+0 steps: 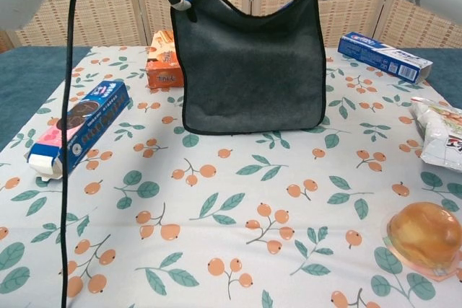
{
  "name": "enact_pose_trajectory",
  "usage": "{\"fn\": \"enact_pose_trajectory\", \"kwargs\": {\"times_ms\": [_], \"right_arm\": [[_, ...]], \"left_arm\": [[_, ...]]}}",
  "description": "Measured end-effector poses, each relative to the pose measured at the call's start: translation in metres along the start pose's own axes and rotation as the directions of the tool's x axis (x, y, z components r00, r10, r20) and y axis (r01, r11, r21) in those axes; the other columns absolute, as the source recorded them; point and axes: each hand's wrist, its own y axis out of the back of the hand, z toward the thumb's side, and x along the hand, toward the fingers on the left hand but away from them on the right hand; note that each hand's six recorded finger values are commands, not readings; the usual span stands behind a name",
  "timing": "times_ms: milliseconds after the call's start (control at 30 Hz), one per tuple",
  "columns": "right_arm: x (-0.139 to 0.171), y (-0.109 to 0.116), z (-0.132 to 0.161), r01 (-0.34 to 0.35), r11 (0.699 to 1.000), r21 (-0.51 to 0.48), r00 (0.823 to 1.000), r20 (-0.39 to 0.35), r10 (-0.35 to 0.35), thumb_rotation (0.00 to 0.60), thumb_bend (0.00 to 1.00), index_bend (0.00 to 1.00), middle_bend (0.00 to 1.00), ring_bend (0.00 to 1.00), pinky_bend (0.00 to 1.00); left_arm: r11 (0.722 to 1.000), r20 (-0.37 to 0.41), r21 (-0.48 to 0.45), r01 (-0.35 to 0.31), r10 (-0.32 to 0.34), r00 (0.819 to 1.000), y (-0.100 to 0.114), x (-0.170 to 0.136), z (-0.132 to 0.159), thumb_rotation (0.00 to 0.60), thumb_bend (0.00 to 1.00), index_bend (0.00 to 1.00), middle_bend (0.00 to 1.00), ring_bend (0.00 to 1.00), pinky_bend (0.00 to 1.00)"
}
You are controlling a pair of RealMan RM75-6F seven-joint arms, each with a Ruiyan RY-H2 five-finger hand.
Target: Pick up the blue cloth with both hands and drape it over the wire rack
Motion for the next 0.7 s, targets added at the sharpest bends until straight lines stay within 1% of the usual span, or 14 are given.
{"fn": "enact_pose_trajectory", "kwargs": {"times_ms": [200, 367, 600, 700], "right_arm": [[-0.008, -0.01, 0.016, -0.011, 1.0, 0.021, 1.0, -0.022, 0.012, 0.6, 0.55, 0.73, 0.94, 0.91, 1.0], [-0.013, -0.014, 0.022, -0.016, 0.999, 0.047, 1.0, -0.024, 0.017, 0.6, 0.55, 0.73, 0.94, 0.91, 1.0], [-0.021, -0.021, 0.02, -0.034, 0.996, 0.084, 0.999, 0.011, 0.033, 0.6, 0.55, 0.73, 0.94, 0.91, 1.0], [-0.023, -0.025, 0.017, -0.05, 0.995, 0.09, 0.998, 0.032, 0.048, 0.6, 0.54, 0.73, 0.94, 0.91, 1.0]], "left_arm": [[0.999, 0.003, 0.035, 0.009, -0.009, 1.0, -0.008, 0.003, 0.004, 0.6, 0.37, 0.58, 1.0, 0.95, 1.0], [0.999, -0.01, 0.047, 0.009, -0.008, 1.0, -0.01, 0.007, 0.006, 0.6, 0.37, 0.58, 1.0, 0.95, 1.0], [0.997, -0.049, 0.082, 0.007, -0.003, 0.999, -0.013, 0.012, 0.003, 0.6, 0.37, 0.58, 1.0, 0.94, 1.0], [0.995, -0.063, 0.098, 0.01, -0.004, 0.998, -0.014, 0.014, 0.0, 0.6, 0.37, 0.55, 1.0, 0.93, 1.0]]}}
